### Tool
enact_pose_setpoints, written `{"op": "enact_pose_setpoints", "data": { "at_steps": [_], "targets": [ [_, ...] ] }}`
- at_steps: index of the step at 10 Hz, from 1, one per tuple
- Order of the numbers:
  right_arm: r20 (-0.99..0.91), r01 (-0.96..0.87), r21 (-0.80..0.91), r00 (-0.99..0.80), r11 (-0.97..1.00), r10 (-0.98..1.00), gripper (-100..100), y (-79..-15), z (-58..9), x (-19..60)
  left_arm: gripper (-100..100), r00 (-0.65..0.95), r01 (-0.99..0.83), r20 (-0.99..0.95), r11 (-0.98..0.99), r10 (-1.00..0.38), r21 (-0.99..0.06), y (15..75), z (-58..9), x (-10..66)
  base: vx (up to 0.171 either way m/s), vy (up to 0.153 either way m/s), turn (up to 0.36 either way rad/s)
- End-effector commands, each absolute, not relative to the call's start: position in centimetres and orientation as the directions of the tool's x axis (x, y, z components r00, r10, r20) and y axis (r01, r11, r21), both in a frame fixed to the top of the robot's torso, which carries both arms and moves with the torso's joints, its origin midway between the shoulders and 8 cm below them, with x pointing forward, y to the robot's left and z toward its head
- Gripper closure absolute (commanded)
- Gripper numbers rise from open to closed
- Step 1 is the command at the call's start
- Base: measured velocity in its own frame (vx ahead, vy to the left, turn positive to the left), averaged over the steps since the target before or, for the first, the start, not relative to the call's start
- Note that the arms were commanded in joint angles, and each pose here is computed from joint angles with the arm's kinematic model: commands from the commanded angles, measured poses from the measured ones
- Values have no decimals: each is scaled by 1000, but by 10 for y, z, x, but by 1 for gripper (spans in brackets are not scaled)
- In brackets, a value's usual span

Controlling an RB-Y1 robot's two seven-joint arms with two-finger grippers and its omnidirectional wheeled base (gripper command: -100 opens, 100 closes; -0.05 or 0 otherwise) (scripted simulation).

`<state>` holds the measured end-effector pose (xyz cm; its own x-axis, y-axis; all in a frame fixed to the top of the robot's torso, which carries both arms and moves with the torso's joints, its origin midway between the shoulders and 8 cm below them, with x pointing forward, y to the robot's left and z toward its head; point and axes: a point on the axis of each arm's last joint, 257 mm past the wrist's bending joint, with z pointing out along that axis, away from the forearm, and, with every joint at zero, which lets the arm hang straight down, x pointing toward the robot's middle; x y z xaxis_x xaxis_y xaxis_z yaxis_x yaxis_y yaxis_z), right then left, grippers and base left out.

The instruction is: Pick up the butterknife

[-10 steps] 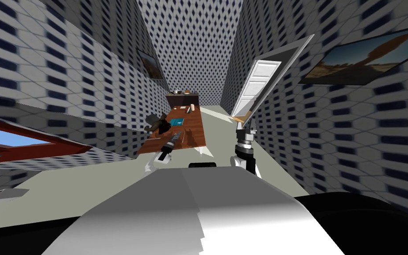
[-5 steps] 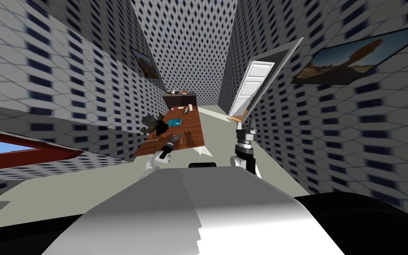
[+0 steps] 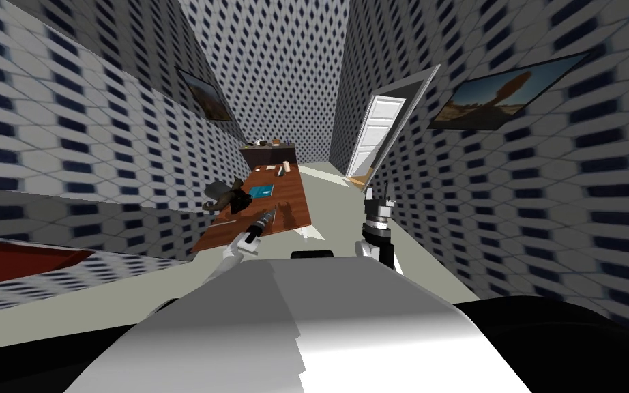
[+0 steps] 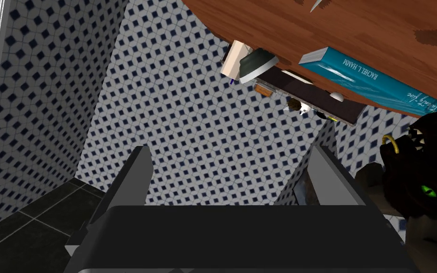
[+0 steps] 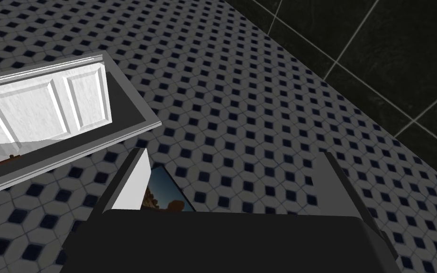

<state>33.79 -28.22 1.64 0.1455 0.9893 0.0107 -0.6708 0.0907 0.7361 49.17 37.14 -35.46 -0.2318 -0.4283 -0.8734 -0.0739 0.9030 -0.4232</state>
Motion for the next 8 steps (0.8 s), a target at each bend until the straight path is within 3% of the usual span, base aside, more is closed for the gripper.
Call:
{"op": "enact_pose_setpoints", "data": {
  "at_steps": [1, 8],
  "targets": [
    [11, -671, 736, 145, 91, 989, 0, -282, 16, 338, -100, -262, -116, -871, 910, -415, -398, 382, -372, 486, 12, -1, -64],
    [11, -671, 736, 146, 91, 989, 0, -282, 16, 338, -100, -380, -264, -858, 930, -345, -256, 438, -427, 470, 14, -6, -120]
  ]
}}
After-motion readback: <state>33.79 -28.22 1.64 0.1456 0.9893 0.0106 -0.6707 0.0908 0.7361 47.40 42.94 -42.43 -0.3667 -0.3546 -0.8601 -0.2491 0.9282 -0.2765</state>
